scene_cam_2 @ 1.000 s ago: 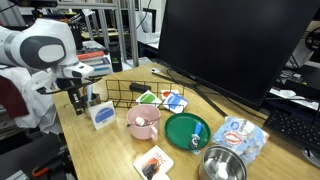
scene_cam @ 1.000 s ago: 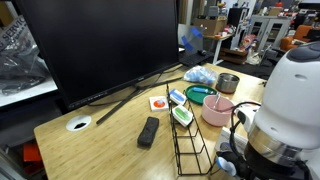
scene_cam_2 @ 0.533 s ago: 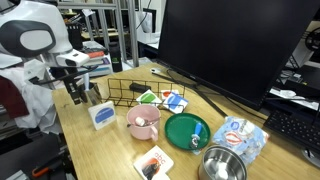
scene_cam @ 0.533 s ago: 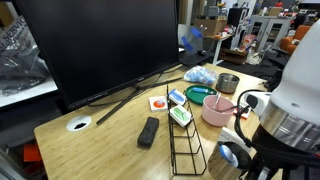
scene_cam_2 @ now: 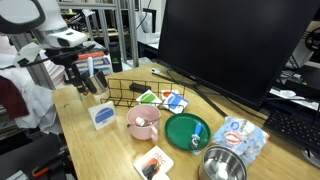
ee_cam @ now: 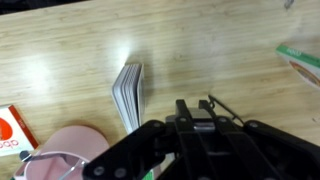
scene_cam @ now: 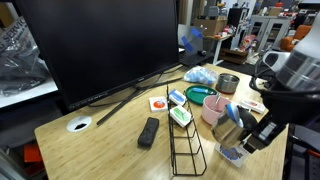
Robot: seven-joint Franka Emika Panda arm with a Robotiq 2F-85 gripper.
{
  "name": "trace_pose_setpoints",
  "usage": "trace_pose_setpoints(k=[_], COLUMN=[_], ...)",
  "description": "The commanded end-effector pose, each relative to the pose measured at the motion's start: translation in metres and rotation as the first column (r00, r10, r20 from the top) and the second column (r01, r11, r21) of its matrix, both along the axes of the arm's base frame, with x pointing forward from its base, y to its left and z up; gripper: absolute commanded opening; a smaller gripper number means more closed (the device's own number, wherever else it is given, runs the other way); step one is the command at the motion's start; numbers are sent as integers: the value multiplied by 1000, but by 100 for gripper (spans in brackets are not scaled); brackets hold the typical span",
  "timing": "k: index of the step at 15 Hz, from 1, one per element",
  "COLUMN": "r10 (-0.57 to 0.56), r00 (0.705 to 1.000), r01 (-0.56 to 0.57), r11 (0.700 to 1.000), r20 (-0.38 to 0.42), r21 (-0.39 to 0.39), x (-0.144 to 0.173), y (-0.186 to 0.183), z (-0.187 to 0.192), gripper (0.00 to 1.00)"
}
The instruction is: Move the silver cup from the left to the right of the blue book
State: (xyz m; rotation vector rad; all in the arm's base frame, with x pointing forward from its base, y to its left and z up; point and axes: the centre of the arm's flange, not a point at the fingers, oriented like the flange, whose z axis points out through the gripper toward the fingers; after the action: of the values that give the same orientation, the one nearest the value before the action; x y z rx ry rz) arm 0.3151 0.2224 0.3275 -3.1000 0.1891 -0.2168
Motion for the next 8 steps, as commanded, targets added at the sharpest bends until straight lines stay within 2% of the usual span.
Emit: trace_pose_setpoints(k=[1,4,8], r10=[-140,-284,-472], r00=[989,958,880], r01=[142,286,467], r11=[989,955,880], r20=[56,37,-49], r21=[-36,-76,-83], x=[-9,-5,-3], y=[-38,-69,-108], z=[24,27,6], gripper=[4,4,4])
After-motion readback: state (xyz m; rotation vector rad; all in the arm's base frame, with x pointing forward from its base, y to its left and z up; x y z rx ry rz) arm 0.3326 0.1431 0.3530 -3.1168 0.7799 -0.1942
